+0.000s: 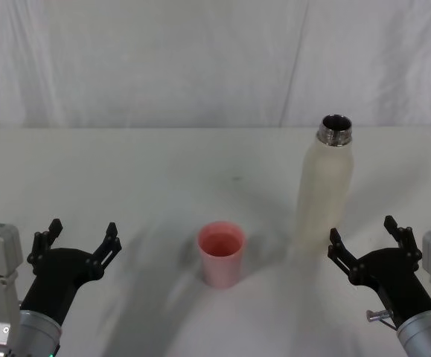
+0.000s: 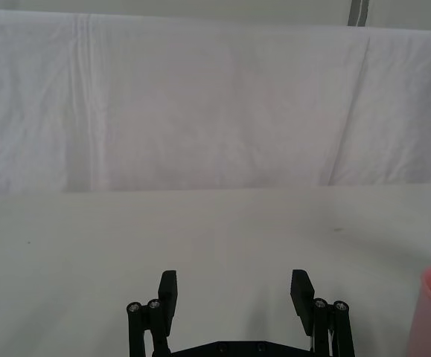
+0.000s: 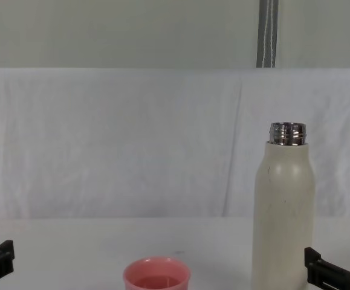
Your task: Grasp the thermos with one hand and pour water into the cup lid.
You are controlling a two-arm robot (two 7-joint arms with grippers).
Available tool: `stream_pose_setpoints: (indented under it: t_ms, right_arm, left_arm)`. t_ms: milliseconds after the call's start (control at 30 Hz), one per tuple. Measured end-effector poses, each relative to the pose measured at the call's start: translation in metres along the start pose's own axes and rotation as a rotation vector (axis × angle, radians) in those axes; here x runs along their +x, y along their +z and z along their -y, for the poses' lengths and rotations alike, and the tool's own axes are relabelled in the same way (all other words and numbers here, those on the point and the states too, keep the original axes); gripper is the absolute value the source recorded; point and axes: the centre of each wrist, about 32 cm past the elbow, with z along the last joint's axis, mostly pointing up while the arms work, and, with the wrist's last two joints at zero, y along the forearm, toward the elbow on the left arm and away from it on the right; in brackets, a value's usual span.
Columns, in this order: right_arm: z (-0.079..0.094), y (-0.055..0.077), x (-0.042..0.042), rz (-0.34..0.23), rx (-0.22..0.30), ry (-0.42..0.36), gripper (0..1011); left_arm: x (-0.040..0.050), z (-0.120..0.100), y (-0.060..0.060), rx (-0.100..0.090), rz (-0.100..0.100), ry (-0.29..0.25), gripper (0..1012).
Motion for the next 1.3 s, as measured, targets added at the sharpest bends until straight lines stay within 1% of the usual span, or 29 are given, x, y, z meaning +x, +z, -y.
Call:
stream_pose_setpoints:
  t_ms: [1300]
  right_arm:
    - [0.0000, 0.0000, 0.0000, 0.000, 0.000, 0.000, 1001]
  left_arm:
    - [0.0000, 0.0000, 0.0000, 0.000, 0.000, 0.000, 1001]
